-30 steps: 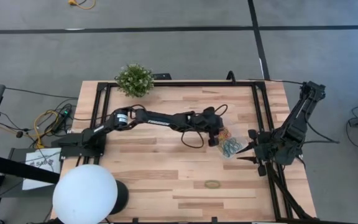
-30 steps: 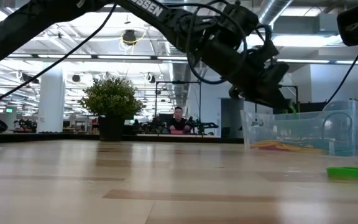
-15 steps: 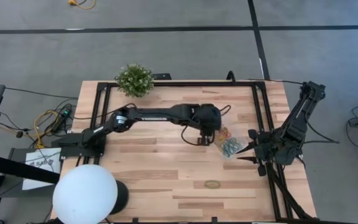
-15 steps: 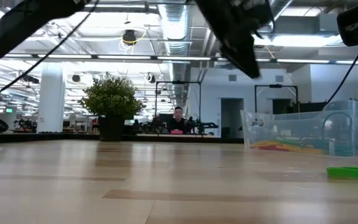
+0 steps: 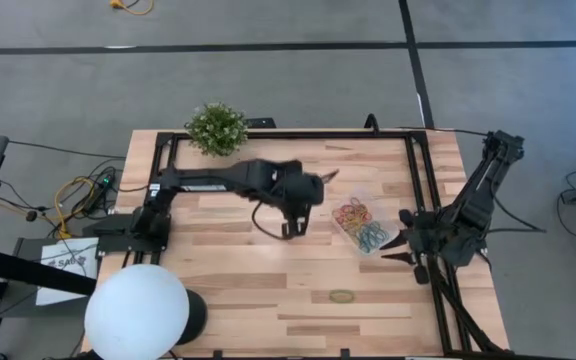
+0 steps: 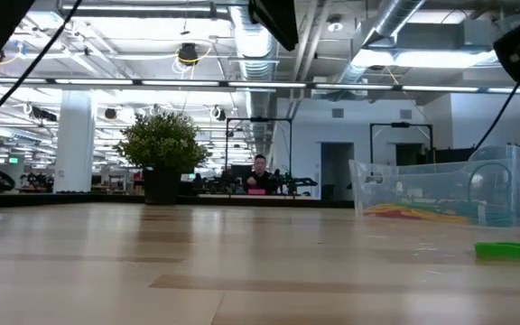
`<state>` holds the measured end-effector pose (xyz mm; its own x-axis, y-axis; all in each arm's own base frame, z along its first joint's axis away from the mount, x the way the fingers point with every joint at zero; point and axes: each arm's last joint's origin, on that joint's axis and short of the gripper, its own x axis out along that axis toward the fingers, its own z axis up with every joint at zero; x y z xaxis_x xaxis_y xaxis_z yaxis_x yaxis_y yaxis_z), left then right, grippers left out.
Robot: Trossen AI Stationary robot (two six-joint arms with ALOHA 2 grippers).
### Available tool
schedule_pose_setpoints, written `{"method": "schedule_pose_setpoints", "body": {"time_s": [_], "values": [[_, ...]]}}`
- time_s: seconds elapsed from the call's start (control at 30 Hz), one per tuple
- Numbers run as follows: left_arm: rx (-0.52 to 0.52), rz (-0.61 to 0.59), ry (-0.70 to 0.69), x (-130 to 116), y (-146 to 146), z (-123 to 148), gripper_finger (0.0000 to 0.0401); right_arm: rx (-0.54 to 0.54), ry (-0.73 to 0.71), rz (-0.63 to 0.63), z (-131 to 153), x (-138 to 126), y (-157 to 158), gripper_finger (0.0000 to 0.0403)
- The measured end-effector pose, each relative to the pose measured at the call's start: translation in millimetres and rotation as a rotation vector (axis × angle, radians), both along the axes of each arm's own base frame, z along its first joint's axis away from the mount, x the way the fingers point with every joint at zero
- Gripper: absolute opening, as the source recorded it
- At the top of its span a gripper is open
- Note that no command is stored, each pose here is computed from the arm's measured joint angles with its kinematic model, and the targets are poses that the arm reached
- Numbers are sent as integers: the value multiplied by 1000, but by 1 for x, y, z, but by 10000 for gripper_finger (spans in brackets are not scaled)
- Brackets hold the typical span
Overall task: Pick and place items into bin
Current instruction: Put the green rubber band into the transparent bin
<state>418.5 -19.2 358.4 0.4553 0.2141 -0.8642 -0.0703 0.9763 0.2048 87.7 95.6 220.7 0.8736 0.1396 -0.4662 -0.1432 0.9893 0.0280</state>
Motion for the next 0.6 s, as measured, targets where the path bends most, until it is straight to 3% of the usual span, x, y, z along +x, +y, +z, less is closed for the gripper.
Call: {"method": "schedule_pose_setpoints", "body": {"time_s": [0.17, 0.33, 0.43, 0.5, 0.6], "values": [[15, -48, 36, -3, -37, -14, 105, 1, 66, -7, -9, 5, 9, 85], [225, -37, 203, -22, -61, -37, 105, 30, 88, -7, -17, 24, 24, 85], [254, 31, 363, -40, -66, -53, 105, 25, 133, 47, -22, 41, 33, 85], [282, 49, 384, -47, -71, -62, 105, 18, 159, 39, -23, 54, 37, 85], [291, -46, 410, -60, -80, -71, 105, 8, 215, 19, -25, 73, 41, 85]]}}
